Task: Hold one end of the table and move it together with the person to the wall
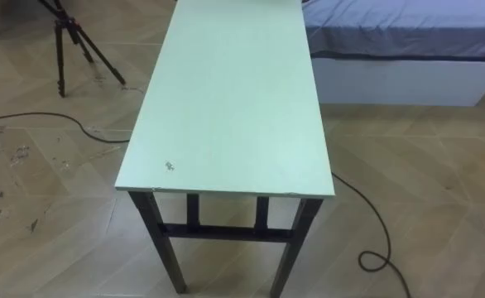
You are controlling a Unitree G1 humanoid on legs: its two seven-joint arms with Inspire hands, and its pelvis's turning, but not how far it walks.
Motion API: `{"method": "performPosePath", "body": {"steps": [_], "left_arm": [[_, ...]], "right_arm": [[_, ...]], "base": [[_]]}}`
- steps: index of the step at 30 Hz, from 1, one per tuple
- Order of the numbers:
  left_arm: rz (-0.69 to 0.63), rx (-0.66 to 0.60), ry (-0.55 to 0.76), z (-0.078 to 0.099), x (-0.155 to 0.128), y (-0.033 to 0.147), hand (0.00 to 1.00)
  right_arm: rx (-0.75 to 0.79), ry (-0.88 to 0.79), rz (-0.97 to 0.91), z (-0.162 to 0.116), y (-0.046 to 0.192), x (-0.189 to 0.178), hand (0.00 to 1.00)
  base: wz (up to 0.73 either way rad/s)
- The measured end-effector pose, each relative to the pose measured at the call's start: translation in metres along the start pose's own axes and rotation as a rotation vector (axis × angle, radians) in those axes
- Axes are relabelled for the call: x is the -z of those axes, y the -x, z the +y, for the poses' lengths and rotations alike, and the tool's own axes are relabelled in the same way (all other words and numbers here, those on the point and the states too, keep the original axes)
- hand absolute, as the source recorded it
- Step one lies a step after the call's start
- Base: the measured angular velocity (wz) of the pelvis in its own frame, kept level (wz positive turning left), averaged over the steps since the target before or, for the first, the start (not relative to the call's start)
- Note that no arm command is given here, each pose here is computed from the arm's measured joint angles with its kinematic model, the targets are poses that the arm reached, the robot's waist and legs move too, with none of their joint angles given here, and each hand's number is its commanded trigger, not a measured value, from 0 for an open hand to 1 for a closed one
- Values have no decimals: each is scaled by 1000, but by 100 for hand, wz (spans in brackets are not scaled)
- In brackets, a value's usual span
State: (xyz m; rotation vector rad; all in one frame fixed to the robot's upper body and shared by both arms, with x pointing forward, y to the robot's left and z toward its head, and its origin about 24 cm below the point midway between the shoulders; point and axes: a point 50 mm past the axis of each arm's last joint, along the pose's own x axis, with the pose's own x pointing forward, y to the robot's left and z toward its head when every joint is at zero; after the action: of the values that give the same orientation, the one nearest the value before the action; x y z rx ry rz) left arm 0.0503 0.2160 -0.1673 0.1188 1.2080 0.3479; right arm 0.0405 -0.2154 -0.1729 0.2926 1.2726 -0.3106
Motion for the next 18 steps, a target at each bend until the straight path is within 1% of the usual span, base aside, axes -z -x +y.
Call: {"method": "performPosePath", "body": {"steps": [7,18], "left_arm": [[6,12,0,0,2,0,0],[107,146,220,2,13,0,0]], "right_arm": [[-7,8,4,1,0,1,0],[-42,-3,13,-1,0,-2,0]], "base": [[-2],[1]]}}
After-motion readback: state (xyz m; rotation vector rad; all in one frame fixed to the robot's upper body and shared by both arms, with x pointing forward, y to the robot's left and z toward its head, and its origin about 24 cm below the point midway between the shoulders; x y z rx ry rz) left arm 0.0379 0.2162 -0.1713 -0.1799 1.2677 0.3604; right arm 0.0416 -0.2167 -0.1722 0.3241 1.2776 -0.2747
